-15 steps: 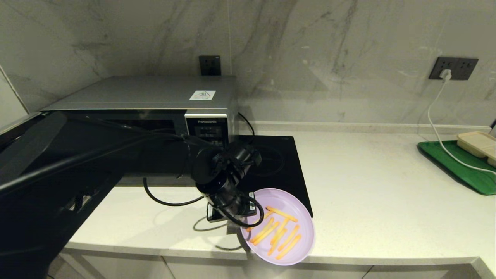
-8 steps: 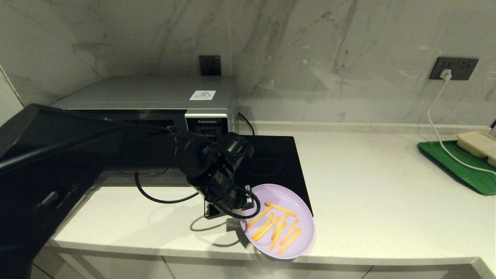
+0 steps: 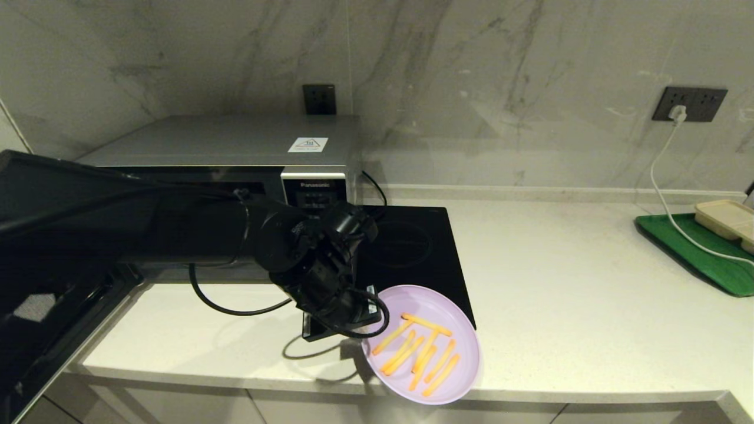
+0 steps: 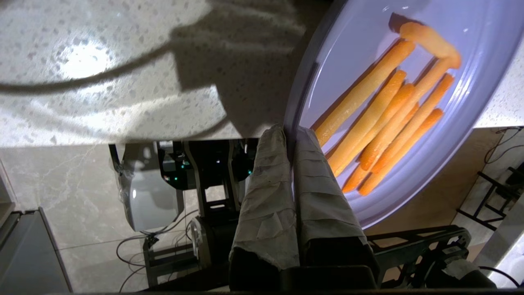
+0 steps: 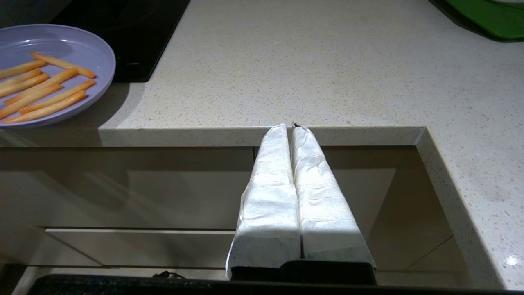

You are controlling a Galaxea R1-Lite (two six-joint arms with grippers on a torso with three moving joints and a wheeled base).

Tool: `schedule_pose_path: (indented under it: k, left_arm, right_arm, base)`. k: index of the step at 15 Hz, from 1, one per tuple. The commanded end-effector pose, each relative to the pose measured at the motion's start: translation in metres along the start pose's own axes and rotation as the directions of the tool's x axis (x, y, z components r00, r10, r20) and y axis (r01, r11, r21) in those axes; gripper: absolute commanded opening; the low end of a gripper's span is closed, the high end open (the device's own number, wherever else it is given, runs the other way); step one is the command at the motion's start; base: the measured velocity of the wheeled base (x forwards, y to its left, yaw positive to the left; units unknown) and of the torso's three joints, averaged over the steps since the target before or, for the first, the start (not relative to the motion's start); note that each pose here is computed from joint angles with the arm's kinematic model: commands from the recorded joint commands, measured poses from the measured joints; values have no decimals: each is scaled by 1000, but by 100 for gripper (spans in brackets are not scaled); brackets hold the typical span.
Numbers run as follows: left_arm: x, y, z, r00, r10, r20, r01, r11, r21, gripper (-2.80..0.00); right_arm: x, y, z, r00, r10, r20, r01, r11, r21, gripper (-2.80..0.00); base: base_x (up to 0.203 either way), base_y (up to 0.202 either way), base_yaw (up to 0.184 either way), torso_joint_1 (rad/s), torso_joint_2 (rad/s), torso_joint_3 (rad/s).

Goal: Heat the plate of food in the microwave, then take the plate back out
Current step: Put the plate in the microwave oven

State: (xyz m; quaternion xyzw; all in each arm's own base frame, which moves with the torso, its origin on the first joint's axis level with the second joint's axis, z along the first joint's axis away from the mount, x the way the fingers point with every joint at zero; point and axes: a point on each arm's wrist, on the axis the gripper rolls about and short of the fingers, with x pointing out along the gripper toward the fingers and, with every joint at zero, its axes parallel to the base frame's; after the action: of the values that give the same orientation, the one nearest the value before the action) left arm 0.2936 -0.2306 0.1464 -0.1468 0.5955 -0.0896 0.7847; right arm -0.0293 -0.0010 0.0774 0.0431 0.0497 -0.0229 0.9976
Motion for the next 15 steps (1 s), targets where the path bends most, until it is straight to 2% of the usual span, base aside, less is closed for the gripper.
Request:
schedule_pose_path:
  k: [1, 9, 12, 15]
  left_arm:
    - [-10, 4, -4, 1000, -11, 11, 11, 1000, -4, -280]
    - [-34, 9, -15, 998, -53, 31, 54, 998, -21, -280]
    - [-42, 18, -18, 998, -62, 31, 64, 996, -54, -280]
    - [-45, 36, -8, 998, -49, 46, 54, 992, -116, -280]
  right_arm:
    - [0, 0, 0, 1000, 0, -1, 0, 1000, 0, -280]
    - [0, 0, 0, 1000, 0, -1, 0, 1000, -1, -280]
    - [0, 0, 0, 1000, -1, -2, 1, 1000, 0, -280]
    - [0, 0, 0, 1000, 0, -2, 0, 1000, 0, -280]
  base:
    - [0, 0, 0, 0, 0, 0]
    - [0, 0, 0, 0, 0, 0]
    - [0, 0, 0, 0, 0, 0]
    - [0, 0, 0, 0, 0, 0]
